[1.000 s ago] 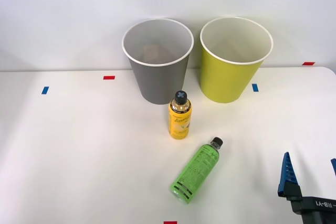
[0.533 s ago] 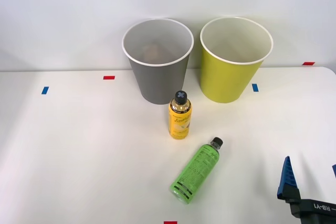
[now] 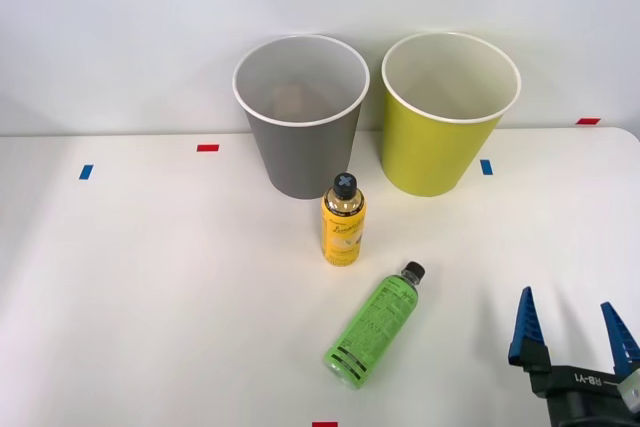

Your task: Put cans in the gray bin, plastic bottles in the light green bin

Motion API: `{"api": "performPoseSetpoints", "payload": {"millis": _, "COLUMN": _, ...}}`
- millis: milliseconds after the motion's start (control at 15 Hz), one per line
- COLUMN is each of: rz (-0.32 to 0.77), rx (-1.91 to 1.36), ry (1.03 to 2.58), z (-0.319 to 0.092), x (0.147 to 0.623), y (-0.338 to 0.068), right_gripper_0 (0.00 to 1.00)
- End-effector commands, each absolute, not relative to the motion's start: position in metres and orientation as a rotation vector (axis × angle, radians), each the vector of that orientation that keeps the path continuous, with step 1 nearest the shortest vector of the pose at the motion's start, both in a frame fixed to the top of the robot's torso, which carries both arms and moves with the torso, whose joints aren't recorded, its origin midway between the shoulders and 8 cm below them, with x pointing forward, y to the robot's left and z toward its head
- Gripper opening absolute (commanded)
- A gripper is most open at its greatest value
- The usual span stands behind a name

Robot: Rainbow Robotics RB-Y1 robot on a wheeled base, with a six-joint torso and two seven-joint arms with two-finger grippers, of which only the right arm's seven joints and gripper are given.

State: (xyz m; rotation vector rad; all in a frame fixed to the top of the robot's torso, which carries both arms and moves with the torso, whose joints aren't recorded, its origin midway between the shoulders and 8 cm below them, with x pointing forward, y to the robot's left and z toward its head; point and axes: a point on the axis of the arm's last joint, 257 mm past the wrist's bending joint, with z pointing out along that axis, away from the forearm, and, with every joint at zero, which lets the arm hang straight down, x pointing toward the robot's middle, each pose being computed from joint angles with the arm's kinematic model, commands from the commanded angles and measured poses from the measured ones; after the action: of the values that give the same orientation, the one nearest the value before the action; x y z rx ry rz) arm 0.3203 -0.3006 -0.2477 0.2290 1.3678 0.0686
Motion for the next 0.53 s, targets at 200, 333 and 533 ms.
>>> {"api": "performPoseSetpoints", "payload": {"millis": 200, "rz": 0.099, "rx": 0.074, "ry": 1.413, "z": -0.259, "x": 0.288, "y": -0.273, "right_gripper_0": 1.0}}
{"api": "performPoseSetpoints", "payload": {"millis": 333, "rz": 0.077, "rx": 0.059, "ry": 1.434, "z": -0.266, "x": 0.274, "y": -0.269, "right_gripper_0": 1.0}}
{"api": "performPoseSetpoints", "payload": {"millis": 533, "rz": -0.01, "rx": 0.049, "ry": 1.464, "z": -0.275, "x": 0.256, "y": -0.271, "right_gripper_0": 1.0}}
